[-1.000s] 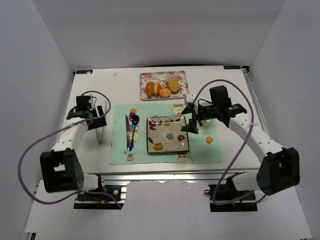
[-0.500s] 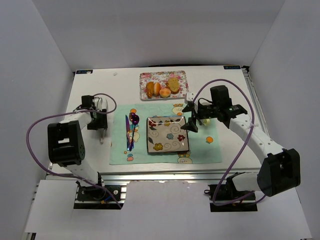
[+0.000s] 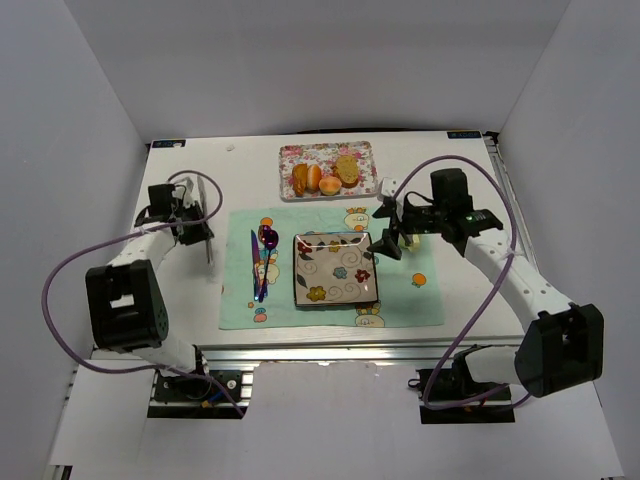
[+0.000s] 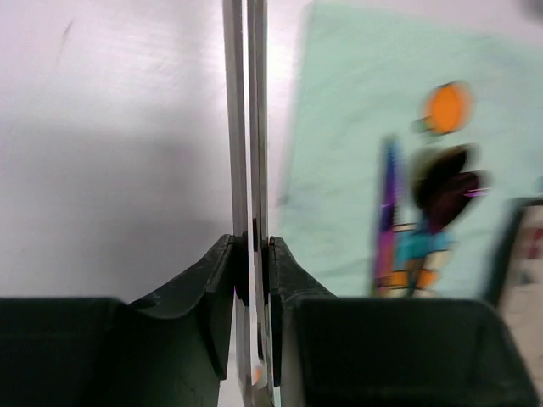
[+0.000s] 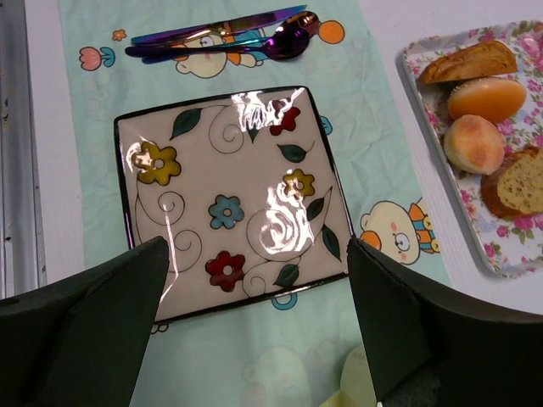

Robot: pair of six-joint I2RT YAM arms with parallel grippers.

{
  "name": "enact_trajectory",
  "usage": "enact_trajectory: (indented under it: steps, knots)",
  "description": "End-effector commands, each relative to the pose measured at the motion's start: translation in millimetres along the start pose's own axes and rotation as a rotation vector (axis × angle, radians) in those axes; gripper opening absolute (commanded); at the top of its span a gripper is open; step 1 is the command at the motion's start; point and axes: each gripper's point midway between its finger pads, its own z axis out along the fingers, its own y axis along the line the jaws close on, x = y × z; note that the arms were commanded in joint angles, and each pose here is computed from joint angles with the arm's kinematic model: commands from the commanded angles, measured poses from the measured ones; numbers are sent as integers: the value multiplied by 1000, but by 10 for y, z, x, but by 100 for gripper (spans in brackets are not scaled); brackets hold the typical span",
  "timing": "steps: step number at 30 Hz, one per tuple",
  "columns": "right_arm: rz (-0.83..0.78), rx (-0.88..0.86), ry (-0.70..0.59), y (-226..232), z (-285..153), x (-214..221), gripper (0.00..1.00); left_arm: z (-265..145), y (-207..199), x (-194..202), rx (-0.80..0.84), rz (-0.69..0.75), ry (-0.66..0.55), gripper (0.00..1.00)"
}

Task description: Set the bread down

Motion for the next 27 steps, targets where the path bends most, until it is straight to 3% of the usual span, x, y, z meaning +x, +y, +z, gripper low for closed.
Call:
enact_trajectory:
  steps: [1,5,6,11,18,23,27]
  knots:
    - [-5,69,-46,-142,-168,-164,89,-588,-959,-861,240,0,-289,21]
    - [19,104,-63,-177,-265,-127,89,-622,-1799,-971,379,11,-292,34]
    - [26,109,-68,-160,-284,-104,89,-522,-2035,-1039,368,73,-268,42]
    - [35,125,-73,-180,-316,-72,89,-356,-2370,-792,340,210,-145,49]
    - [42,127,-71,-185,-321,-51,89,-339,-2397,-597,260,306,-117,49]
    - [45,126,-70,-193,-319,-47,89,-353,-2316,-427,124,458,-102,49]
    - [47,127,-69,-193,-323,-40,90,-424,-2312,-444,41,512,-171,51]
